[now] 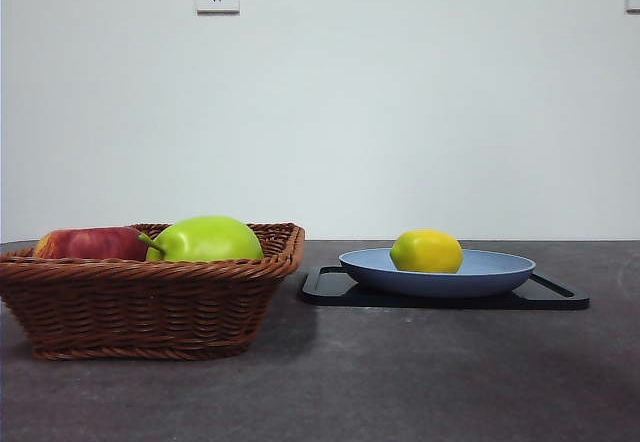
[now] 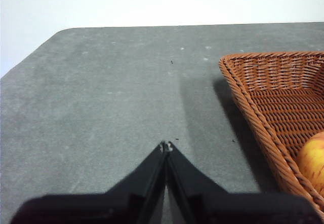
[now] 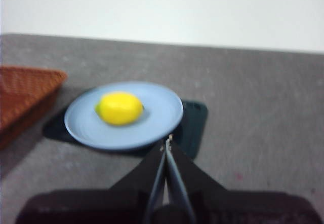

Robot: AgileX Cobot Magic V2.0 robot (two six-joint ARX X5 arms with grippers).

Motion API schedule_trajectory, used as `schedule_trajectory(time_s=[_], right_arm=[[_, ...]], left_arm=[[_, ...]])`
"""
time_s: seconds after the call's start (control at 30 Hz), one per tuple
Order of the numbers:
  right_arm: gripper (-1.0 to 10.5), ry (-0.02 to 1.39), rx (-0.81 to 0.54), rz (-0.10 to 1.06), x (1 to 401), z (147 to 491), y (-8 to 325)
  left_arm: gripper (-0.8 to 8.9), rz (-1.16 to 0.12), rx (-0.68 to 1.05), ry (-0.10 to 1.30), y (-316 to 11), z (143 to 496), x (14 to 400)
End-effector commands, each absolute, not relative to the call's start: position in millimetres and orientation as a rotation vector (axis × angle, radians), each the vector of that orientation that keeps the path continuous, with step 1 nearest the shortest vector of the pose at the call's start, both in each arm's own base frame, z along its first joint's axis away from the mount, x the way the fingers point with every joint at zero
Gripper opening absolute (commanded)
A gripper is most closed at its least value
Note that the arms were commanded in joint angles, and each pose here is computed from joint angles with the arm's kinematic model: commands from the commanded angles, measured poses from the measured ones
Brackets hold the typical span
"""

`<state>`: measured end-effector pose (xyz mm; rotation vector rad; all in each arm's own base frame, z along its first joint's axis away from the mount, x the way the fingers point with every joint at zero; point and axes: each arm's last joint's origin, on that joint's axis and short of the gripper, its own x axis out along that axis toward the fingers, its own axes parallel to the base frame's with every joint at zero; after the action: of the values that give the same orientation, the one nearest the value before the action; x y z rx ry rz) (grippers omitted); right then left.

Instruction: Take the lemon from the basket,put the lemon in the plate,hand out the plate

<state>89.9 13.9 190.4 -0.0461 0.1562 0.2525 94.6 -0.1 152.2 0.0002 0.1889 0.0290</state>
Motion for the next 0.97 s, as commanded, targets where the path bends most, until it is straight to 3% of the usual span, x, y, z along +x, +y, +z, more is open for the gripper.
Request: schedule_trajectory(time_s=[0.03,0.37,0.97], right_arm=[[0.0,0.165,-0.034,0.233,92,178,11],[0.0,0.213,-0.031,0.206,94,150,9],[0.0,0.132,-0.036,0.207,96,153,10]], left_arm=[[0.08,0.036,-0.009,0.181,0,152,95],[0.08,0.036,-0.008,0.181,0,152,95],[0.08,0.036,-0.008,0.181,0,152,95]])
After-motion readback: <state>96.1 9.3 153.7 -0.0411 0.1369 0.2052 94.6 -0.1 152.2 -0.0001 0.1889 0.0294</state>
